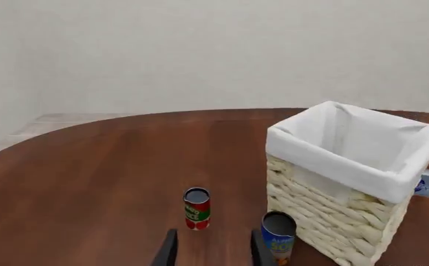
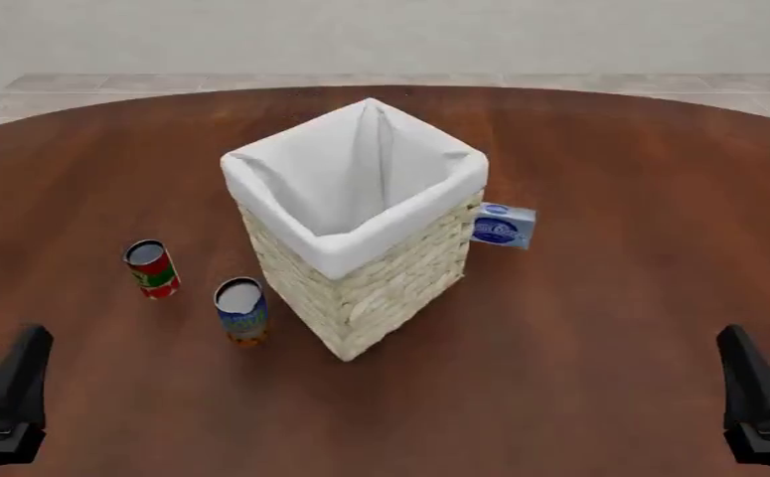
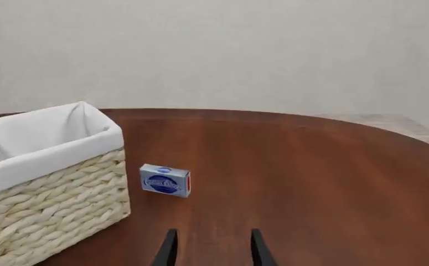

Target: Pick up the tomato sauce, and put it in the basket.

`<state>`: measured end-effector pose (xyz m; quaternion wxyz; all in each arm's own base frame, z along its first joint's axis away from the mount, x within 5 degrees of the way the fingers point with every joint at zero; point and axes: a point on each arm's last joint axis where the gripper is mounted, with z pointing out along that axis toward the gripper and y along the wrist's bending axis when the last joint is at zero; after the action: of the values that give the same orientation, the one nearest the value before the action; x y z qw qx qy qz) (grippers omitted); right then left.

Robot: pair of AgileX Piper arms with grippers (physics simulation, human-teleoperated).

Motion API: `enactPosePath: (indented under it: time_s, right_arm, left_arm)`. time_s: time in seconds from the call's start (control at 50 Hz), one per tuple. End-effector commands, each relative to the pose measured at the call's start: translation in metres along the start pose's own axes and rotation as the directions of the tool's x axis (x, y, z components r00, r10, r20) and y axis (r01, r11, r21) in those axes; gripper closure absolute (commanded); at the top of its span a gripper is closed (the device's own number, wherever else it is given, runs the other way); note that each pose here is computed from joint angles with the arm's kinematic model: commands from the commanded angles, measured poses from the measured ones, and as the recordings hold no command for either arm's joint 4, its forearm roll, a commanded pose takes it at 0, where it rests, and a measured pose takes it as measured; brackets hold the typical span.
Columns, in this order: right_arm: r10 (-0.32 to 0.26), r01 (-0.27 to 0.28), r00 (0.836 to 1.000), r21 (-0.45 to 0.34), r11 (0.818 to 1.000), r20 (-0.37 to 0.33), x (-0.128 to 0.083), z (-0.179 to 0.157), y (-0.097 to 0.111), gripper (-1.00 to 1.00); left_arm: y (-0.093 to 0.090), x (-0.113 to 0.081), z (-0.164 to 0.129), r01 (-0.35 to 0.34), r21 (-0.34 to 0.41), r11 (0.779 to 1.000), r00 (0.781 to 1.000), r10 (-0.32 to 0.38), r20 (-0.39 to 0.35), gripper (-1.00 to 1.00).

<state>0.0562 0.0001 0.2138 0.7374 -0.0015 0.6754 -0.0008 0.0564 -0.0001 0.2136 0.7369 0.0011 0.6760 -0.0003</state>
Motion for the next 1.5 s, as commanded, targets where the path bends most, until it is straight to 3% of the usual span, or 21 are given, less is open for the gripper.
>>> enactPosePath:
  time_s: [0.02,0.38,0.78,0.84,0.96,1.0,1.08,1.2,1.32,1.34,1.38,1.5]
  right_arm:
    - [0.002,-0.002,1.000,0.000,1.000,-0.001,-0.001,0.000,0.000,-1.00]
    - [0.003,-0.003,1.000,-0.005,1.000,0.001,-0.001,0.000,0.000,-1.00]
    - [-0.001,0.001,1.000,-0.017,1.000,-0.004,-0.001,0.000,0.001,-1.00]
    - [-0.001,0.001,1.000,-0.015,1.000,-0.002,-0.001,0.000,0.001,-1.00]
    - [-0.002,0.002,1.000,-0.018,1.000,-0.005,0.000,0.000,0.001,-1.00]
    - [-0.002,0.002,1.000,-0.018,1.000,-0.004,0.000,0.000,0.001,-1.00]
    - [-0.001,0.001,1.000,-0.018,1.000,-0.004,0.000,0.000,0.001,-1.00]
    - [-0.002,0.002,1.000,-0.017,1.000,-0.003,-0.001,0.000,0.001,-1.00]
    - [-0.001,0.001,1.000,-0.016,1.000,-0.004,0.000,0.000,0.001,-1.00]
    - [-0.003,0.003,1.000,-0.016,1.000,-0.004,0.000,0.000,0.001,-1.00]
    - [-0.003,0.003,1.000,-0.016,1.000,-0.005,0.000,0.000,0.001,-1.00]
    - [-0.003,0.003,1.000,-0.023,1.000,-0.007,0.000,0.000,0.001,-1.00]
  left_arm:
    - [0.000,-0.001,0.001,-0.002,0.008,1.000,1.000,0.002,-0.002,-1.00]
    - [-0.001,0.000,0.002,-0.001,0.015,1.000,1.000,0.001,-0.013,-1.00]
    - [-0.001,-0.061,0.021,-0.052,0.019,0.998,0.999,0.052,-0.001,-1.00]
    - [0.000,-0.067,0.028,-0.008,0.000,1.000,1.000,0.008,-0.026,-1.00]
    - [-0.004,-0.080,0.041,-0.050,0.044,0.998,0.996,0.053,-0.065,-1.00]
    - [-0.003,-0.082,0.043,-0.037,0.036,0.999,0.997,0.040,-0.071,-1.00]
    - [-0.005,-0.089,0.059,-0.054,0.052,0.997,0.990,0.061,-0.128,-1.00]
    - [-0.002,-0.109,0.073,-0.062,0.023,0.998,0.988,0.065,-0.141,-1.00]
    - [-0.005,-0.108,0.089,-0.078,0.059,0.995,0.972,0.089,-0.217,-1.00]
    - [-0.003,-0.109,0.091,-0.107,0.051,0.993,0.969,0.115,-0.218,-1.00]
    - [-0.002,-0.110,0.097,-0.056,0.030,0.998,0.968,0.062,-0.243,-1.00]
    - [-0.002,-0.110,0.115,-0.053,0.029,0.998,0.950,0.059,-0.308,-1.00]
